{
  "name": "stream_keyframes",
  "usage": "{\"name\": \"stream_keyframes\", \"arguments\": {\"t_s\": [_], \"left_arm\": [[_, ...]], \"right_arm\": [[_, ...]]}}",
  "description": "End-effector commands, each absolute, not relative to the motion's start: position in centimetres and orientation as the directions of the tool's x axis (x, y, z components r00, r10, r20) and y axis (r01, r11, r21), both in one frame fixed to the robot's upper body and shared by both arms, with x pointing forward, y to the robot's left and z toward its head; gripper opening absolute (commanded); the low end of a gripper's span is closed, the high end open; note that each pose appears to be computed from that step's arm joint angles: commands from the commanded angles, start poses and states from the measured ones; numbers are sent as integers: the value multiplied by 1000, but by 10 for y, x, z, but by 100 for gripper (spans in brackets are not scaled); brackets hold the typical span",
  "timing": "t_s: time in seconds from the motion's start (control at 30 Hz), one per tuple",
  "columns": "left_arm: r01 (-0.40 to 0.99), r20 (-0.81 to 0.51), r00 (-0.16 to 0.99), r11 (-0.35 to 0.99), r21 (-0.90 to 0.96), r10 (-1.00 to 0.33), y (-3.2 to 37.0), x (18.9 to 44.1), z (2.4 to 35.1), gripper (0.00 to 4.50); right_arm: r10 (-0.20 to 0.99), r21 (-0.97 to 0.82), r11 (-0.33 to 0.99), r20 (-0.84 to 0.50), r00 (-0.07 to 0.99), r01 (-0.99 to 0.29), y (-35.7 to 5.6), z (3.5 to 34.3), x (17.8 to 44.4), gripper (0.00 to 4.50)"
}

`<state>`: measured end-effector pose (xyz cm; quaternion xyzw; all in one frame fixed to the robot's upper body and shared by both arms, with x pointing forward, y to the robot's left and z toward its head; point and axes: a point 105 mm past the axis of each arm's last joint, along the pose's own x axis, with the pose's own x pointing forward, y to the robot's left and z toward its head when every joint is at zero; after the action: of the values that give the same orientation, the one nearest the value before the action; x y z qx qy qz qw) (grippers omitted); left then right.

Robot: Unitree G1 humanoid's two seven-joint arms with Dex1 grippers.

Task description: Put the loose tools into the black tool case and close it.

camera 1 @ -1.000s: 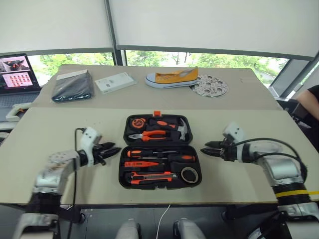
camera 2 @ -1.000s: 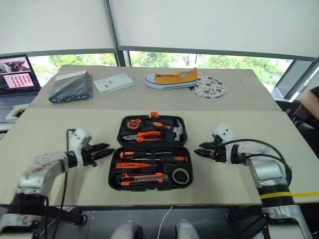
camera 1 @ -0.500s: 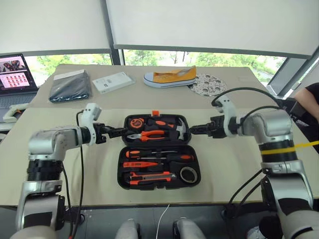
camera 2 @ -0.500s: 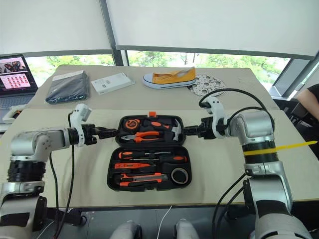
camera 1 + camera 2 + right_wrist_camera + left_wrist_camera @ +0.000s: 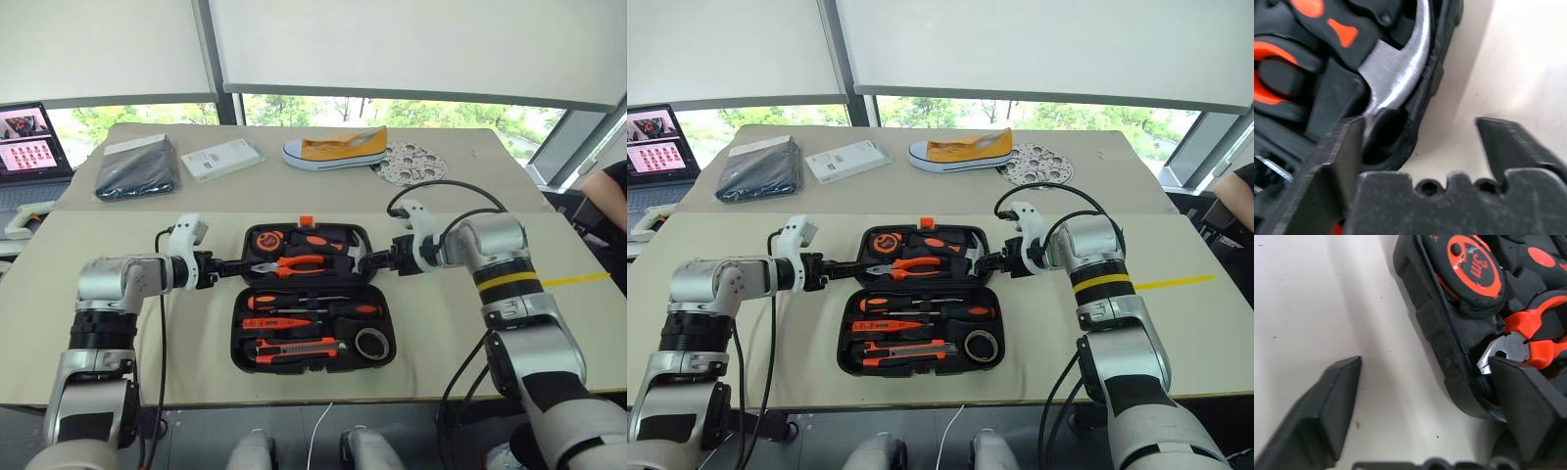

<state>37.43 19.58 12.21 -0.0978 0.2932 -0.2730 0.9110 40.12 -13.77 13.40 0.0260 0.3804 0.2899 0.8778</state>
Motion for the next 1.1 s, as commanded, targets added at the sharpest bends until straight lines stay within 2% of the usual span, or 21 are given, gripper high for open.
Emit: {"name": "stream_keyframes", "arguments": {"t_s": [0.03, 0.2, 0.23, 0.27, 0.4, 0.53, 0.63, 0.7, 0.77, 0.9, 1.0, 1.1], "left_arm": [[443, -464, 692, 833, -331, -552, 194, 379, 128, 222], [433, -447, 707, 835, -339, -548, 194, 382, 128, 41], [433, -444, 709, 835, -339, -548, 194, 382, 128, 12], [431, -441, 711, 835, -343, -548, 195, 382, 129, 1], [432, -422, 724, 835, -340, -546, 196, 383, 131, 1], [501, -283, 764, 809, -307, -581, 194, 385, 147, 1], [523, -148, 809, 812, -258, -568, 198, 387, 162, 1], [565, -45, 816, 812, -150, -576, 200, 382, 174, 1], [578, -25, 814, 813, -73, -581, 202, 376, 173, 1], [556, 54, 821, 818, 149, -568, 208, 358, 166, 1], [557, 84, 793, 774, 300, -604, 204, 340, 160, 1], [577, 88, 764, 738, 348, -639, 198, 325, 151, 1]], "right_arm": [[510, 240, 844, -637, 578, -480, -144, 143, 407, 231], [494, 251, 856, -656, 571, -452, -152, 137, 404, 56], [494, 259, 857, -658, 568, -446, -152, 136, 403, 19], [495, 267, 858, -660, 565, -440, -153, 134, 402, 2], [493, 277, 860, -667, 559, -428, -153, 129, 401, 2], [616, 293, 784, -476, 628, -547, -135, 154, 409, 2], [669, 123, 736, -281, 688, -666, -130, 183, 409, 2], [679, 4, 720, -209, 703, -694, -133, 190, 403, 2], [680, -93, 711, -161, 716, -697, -136, 193, 398, 2], [703, -516, 578, -79, 707, -633, -151, 180, 369, 2], [715, -643, 505, -62, 697, -575, -158, 165, 353, 2], [707, -732, 450, -58, 705, -511, -161, 154, 345, 2]]}}
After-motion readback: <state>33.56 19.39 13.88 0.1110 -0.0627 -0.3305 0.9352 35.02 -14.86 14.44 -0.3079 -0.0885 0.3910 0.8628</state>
